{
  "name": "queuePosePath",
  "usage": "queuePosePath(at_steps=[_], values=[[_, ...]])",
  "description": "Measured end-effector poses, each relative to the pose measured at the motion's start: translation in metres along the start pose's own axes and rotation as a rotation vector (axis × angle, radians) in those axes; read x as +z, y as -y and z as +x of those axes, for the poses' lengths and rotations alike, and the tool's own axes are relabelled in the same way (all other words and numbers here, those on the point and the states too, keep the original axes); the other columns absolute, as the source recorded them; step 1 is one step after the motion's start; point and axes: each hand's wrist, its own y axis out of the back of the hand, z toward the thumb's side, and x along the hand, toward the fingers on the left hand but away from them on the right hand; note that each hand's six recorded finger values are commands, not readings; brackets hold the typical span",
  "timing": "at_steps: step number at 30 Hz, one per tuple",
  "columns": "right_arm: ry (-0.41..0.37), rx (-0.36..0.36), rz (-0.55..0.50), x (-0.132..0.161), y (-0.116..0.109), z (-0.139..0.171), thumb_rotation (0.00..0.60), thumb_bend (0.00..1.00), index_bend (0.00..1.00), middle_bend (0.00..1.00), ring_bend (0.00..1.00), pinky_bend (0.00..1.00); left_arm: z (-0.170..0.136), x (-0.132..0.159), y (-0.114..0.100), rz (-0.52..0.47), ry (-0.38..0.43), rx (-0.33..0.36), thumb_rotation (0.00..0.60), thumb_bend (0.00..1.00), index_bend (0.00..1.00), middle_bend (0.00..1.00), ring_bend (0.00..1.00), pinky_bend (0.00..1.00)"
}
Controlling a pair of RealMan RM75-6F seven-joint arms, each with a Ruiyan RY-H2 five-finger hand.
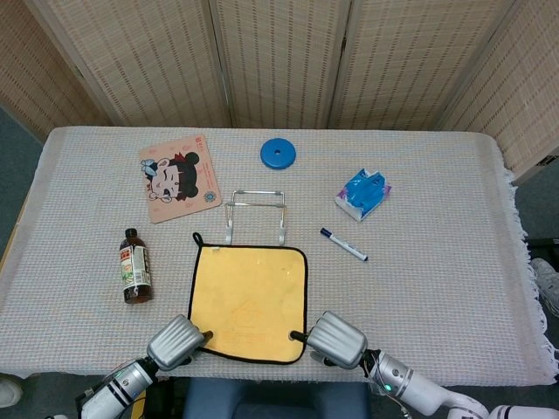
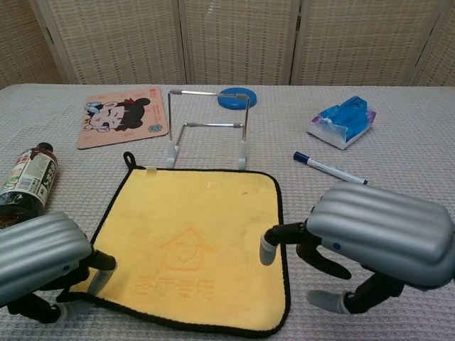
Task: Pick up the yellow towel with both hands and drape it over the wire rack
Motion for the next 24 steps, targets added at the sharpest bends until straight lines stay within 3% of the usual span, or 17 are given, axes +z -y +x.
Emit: queuePosePath(at_steps=[10, 19, 24], values=[[-0.053, 0.069, 0.073, 0.013, 0.024, -0.023, 0.600, 0.28, 0.35, 0.86, 1.00, 1.00, -0.004, -0.001, 0.002, -0.011, -0.005, 0.007, 0.600, 0.53, 0.63, 1.00, 0.87, 0.95], [-0.049, 0.099, 0.102, 0.014, 0.036, -0.035, 0.600, 0.27, 0.37, 0.86, 1.00, 1.00, -0.006, -0.002, 0.004, -0.019, -0.002, 0.014, 0.600, 0.53, 0.64, 1.00, 0.87, 0.95], [-0.046, 0.113, 0.105, 0.014, 0.041, -0.038, 0.600, 0.34, 0.41, 0.87, 1.00, 1.00, -0.006, -0.001, 0.004, -0.021, 0.002, 0.021, 0.600, 0.53, 0.64, 1.00, 0.87, 0.95]])
